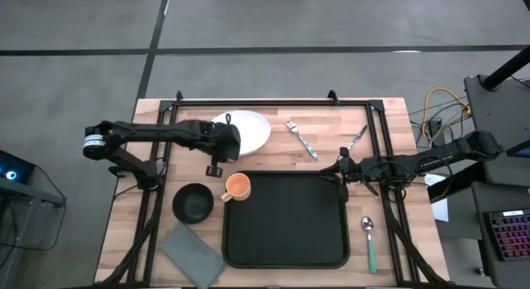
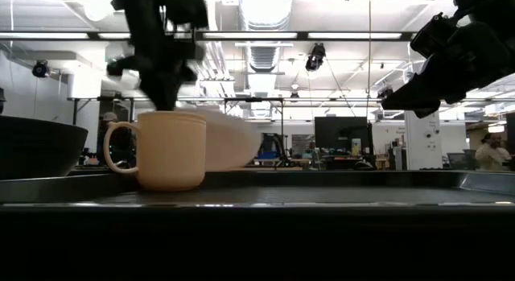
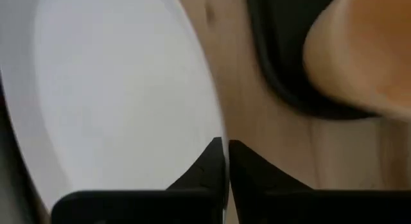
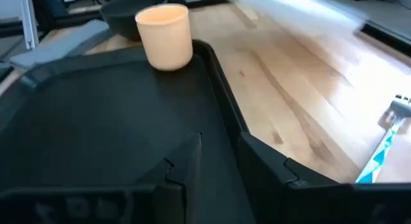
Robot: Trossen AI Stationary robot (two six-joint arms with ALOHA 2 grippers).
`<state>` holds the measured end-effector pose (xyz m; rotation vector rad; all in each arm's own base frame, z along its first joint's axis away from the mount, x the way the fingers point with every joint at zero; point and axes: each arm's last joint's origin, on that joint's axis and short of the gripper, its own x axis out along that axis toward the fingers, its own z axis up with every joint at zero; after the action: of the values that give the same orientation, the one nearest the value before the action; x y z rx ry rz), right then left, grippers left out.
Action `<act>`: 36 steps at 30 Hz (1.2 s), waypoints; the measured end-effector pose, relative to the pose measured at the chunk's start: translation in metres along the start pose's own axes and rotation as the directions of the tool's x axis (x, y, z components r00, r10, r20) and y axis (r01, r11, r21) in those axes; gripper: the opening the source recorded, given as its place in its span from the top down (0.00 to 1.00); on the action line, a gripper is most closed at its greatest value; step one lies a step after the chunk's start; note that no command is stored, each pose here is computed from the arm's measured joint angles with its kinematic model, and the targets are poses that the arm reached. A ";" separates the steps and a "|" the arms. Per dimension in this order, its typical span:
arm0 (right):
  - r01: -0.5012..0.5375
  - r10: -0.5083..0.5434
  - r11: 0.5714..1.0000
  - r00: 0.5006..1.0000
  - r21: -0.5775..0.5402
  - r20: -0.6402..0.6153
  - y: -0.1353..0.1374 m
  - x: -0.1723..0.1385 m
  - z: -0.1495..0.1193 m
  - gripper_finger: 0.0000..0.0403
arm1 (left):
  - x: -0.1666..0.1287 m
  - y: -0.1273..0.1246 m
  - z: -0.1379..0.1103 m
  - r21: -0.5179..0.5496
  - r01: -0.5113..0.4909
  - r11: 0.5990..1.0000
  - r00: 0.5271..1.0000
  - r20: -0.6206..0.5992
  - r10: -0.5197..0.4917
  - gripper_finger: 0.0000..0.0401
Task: Set up tray
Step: Put the white plate to the right of the yellow mug on the black tray
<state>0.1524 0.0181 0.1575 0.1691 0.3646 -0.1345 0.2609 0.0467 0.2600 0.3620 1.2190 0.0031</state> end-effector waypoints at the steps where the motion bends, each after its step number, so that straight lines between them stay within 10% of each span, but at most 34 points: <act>1: 0.001 -0.001 1.000 1.000 0.000 -0.006 0.000 0.000 -0.002 0.77 | -0.011 -0.002 0.009 0.020 -0.022 1.000 0.999 0.035 0.021 1.00; 13: 0.056 -0.057 0.998 0.997 -0.031 -0.050 -0.006 0.000 -0.019 0.79 | -0.107 -0.079 0.124 0.256 -0.131 0.958 0.931 0.363 0.031 1.00; 21: 0.277 -0.288 0.955 0.951 -0.110 -0.111 -0.016 -0.004 -0.030 0.80 | -0.080 -0.144 0.166 0.300 -0.094 0.949 0.977 0.209 0.031 1.00; 36: 0.489 -0.488 0.872 0.870 -0.007 -0.074 -0.038 -0.011 -0.024 0.80 | -0.011 -0.205 0.174 0.252 -0.052 0.966 0.982 0.191 0.003 1.00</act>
<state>0.1281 -0.0140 0.1343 0.0896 0.4757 -0.6354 0.3771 -0.1960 0.2652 0.5918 1.0270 -0.1633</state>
